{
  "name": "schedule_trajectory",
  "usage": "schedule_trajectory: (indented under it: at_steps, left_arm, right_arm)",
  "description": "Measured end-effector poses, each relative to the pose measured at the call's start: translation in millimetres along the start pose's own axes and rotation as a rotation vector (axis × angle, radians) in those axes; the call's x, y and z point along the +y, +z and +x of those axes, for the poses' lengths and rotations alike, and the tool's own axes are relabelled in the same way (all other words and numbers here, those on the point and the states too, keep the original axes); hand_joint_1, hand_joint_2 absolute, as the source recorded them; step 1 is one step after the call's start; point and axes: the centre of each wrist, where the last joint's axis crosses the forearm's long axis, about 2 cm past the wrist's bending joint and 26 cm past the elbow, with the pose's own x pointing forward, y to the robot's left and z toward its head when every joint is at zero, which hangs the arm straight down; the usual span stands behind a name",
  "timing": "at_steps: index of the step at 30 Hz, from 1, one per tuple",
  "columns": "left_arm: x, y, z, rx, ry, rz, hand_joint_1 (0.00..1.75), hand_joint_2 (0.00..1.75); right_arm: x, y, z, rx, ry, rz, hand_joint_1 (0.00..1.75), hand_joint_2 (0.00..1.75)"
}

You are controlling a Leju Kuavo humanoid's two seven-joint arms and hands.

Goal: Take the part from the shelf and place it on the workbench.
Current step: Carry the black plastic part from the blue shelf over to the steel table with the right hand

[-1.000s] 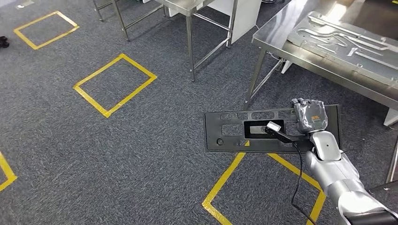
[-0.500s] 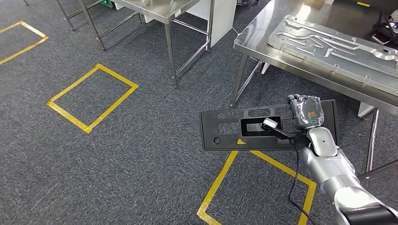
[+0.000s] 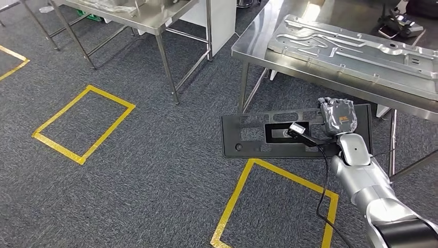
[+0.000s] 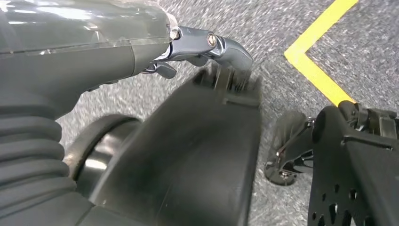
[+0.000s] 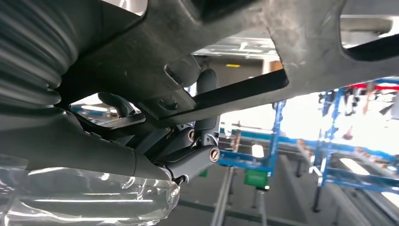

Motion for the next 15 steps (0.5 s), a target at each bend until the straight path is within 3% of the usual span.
schedule_trajectory:
  at_steps: [15]
  left_arm:
    - [1.8, -1.5, 4.2, -0.006, -0.075, -0.019, 0.0, 1.75]
  right_arm:
    - [0.6, -4.3, 8.4, -0.009, 0.003, 0.006, 1.75, 1.75]
